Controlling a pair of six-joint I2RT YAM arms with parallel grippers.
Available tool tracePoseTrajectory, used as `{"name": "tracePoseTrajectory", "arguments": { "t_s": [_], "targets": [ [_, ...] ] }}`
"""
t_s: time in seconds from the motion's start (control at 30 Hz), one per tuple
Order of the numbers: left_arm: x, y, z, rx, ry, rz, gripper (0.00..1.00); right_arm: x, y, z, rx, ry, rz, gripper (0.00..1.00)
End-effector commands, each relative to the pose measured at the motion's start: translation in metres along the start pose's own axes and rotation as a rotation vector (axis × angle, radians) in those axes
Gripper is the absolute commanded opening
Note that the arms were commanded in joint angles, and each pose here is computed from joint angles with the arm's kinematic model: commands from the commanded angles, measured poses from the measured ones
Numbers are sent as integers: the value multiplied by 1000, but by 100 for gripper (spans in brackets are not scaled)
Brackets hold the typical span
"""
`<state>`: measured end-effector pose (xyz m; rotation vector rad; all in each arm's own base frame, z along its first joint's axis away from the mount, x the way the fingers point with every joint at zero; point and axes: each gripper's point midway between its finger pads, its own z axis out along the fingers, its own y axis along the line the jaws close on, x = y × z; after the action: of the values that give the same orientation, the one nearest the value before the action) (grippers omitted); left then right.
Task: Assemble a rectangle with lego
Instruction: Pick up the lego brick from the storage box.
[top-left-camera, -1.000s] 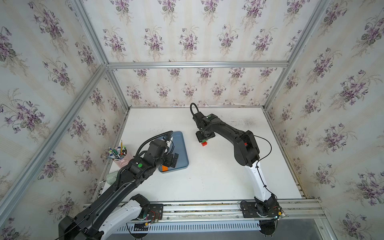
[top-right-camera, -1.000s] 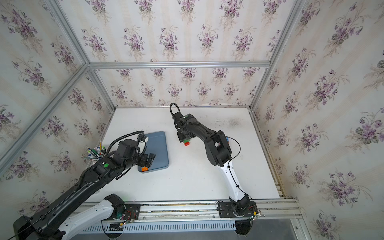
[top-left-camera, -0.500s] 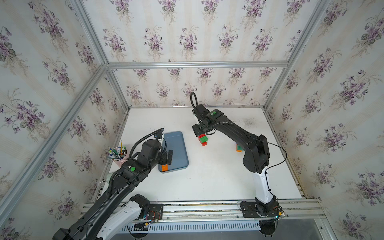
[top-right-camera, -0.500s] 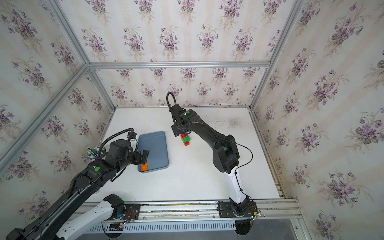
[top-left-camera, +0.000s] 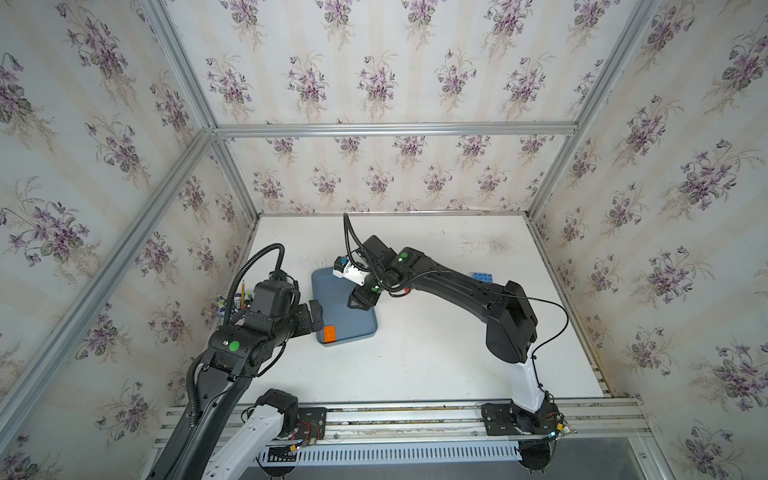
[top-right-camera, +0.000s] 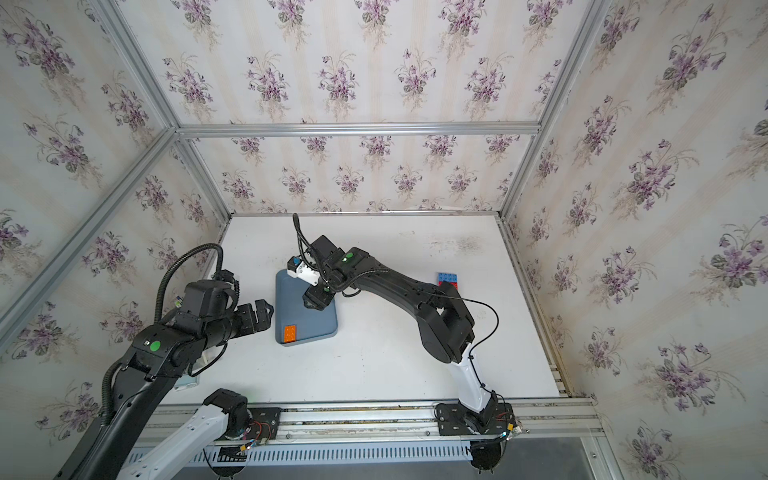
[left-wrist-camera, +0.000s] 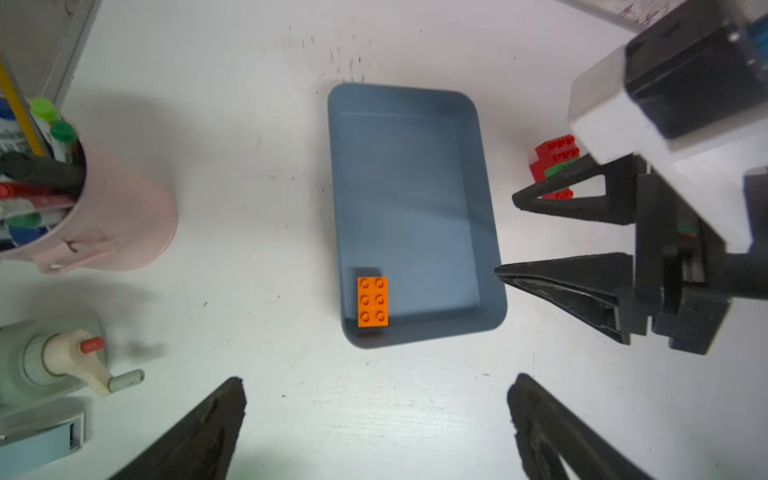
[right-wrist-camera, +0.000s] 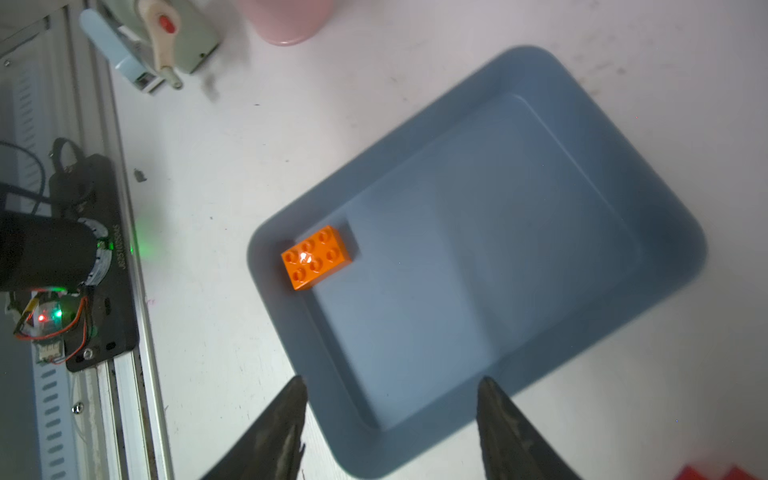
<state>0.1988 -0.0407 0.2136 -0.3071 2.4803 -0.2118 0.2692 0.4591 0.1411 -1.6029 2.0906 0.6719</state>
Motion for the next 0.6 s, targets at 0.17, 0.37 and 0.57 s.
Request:
{"name": "tracePoseTrajectory", "arguments": {
  "t_s": [0.17,0.37,0.57],
  "targets": [
    [16,16,-15,-37,5,-33,100,0,25,50,-116,-9,-347,68],
    [16,21,-26,-33,-42,-35,100,8,44,73,-149,16,-458,72],
    [14,20,-27,-29,-52,-34,100,8,50,87,-175,34,-490,72]
  ]
}}
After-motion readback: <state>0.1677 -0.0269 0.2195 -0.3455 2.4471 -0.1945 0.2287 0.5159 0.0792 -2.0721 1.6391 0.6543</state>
